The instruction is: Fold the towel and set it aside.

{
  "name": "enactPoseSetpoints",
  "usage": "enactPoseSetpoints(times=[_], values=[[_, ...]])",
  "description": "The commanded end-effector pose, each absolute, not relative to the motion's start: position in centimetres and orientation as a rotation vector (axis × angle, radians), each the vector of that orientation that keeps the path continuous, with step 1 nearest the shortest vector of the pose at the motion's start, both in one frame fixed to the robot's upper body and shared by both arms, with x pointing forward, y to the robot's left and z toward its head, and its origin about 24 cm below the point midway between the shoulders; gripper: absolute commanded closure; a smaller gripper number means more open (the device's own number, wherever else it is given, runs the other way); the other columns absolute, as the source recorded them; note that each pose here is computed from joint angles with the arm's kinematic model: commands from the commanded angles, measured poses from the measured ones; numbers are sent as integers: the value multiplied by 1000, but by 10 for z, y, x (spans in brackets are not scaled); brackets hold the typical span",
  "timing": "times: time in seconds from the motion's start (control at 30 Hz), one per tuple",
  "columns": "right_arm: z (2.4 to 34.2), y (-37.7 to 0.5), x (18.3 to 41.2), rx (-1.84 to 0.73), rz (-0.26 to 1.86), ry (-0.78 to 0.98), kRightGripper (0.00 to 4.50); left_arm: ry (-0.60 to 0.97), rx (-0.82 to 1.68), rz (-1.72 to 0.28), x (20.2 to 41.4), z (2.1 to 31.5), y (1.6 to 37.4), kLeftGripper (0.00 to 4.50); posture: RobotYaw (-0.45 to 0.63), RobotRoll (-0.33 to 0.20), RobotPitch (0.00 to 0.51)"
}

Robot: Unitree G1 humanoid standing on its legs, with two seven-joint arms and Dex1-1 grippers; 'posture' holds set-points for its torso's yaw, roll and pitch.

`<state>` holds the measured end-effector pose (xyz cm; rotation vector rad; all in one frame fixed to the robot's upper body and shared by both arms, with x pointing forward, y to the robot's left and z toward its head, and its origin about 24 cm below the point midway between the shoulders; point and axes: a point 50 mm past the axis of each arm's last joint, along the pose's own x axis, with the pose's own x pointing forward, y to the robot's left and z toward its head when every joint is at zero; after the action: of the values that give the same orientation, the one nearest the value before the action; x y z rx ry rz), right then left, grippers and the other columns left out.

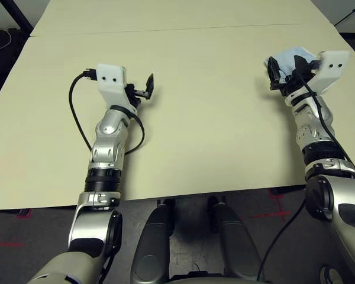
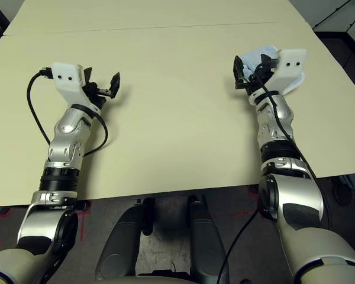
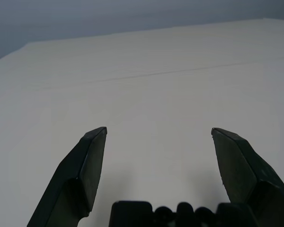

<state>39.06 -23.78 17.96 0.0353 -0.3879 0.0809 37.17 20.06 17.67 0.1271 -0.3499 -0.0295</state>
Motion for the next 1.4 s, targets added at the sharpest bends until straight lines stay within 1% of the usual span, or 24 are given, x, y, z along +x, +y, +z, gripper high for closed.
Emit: enactPoseSetpoints(times=[0.03, 0.23, 0.37, 0.57, 0.63, 0.83, 1.07, 1.4], values=[[171, -233, 391, 9, 91, -369, 22, -378, 126, 3, 375, 171, 205, 0, 74, 0, 260], [169, -230, 391, -38, 102, -366, 22, -376, 78, 45, 383, 163, 210, 0, 67, 0, 263], [167, -228, 390, -31, 110, -375, 22, -370, 91, 56, 385, 158, 213, 0, 50, 0, 257], [158, -226, 387, 14, 104, -407, 22, -335, 73, -28, 386, 151, 214, 0, 33, 0, 253], [155, -226, 386, 66, 81, -414, 22, -333, 74, -46, 385, 149, 214, 0, 33, 0, 253], [152, -222, 387, 93, 76, -406, 22, -341, 74, -39, 385, 151, 218, 0, 32, 0, 252], [154, -228, 389, 94, 64, -376, 22, -352, 84, 12, 385, 157, 229, 0, 29, 0, 253], [158, -226, 392, 70, 89, -341, 22, -324, 90, 12, 384, 155, 232, 0, 32, 0, 249]])
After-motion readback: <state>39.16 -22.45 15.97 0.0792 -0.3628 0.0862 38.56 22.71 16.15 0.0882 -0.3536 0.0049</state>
